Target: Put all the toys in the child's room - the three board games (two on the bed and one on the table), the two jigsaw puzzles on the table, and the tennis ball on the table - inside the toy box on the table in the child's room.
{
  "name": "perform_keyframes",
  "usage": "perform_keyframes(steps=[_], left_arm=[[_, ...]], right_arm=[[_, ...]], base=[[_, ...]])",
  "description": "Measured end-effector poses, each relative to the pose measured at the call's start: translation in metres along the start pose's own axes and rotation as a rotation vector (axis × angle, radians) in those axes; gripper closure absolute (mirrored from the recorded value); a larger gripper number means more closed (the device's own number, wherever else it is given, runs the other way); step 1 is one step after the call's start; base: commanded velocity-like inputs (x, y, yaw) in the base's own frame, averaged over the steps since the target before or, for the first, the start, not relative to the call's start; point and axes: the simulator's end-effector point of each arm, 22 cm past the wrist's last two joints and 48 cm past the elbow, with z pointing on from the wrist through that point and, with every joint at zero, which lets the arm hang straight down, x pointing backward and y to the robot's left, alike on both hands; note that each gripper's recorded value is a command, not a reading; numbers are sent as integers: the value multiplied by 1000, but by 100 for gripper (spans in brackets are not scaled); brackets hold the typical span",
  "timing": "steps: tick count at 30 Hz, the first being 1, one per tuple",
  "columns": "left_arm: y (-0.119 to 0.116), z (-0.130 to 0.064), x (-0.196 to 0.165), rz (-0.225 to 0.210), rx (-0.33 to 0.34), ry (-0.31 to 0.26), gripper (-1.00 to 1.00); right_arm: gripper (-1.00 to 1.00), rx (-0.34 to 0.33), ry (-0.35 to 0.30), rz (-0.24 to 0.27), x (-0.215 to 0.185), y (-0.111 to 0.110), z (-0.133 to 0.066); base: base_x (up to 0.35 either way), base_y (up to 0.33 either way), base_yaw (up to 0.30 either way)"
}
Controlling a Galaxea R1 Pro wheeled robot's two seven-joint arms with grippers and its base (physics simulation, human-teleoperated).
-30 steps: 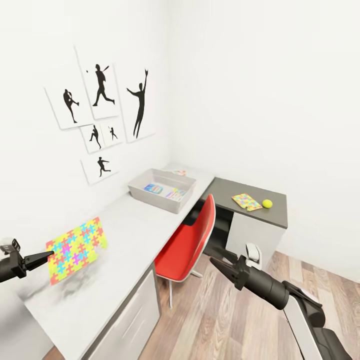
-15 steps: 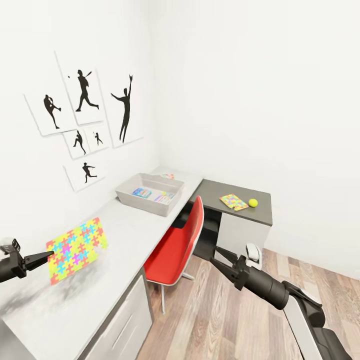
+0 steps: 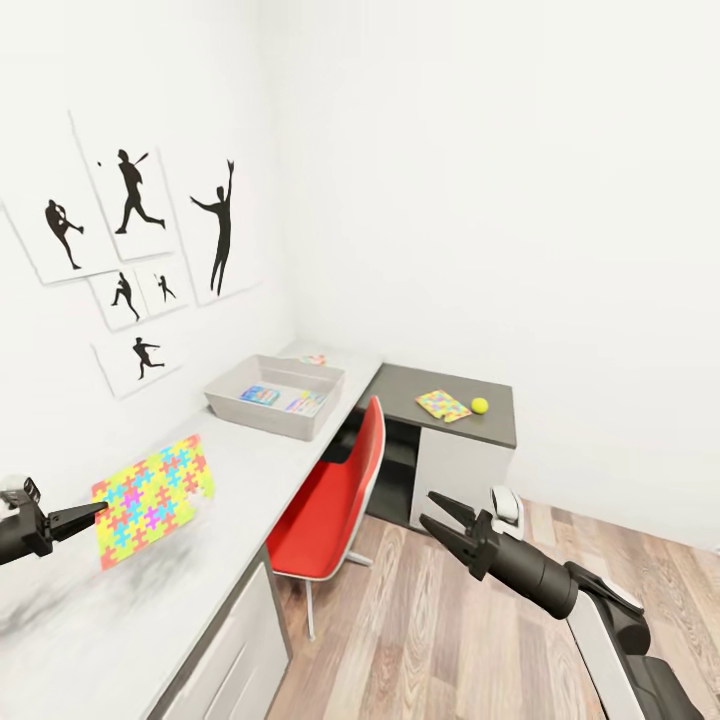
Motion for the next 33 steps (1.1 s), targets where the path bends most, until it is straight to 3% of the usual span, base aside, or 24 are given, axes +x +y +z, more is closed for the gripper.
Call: perform_keyframes(steps=[14, 22, 33], left_arm=[[-9, -3, -3, 16, 11, -9, 100], [-11, -11, -9, 27, 2, -18, 100], [-12, -16, -13, 33, -3, -25, 100]], right_arm=[[-100, -7, -6, -16, -5, 7, 0], [-100, 0, -6, -20, -7, 5, -1], [-100, 123, -56, -16, -25, -29, -26]], base=[[0, 0, -169], [0, 0, -34], [0, 0, -1]])
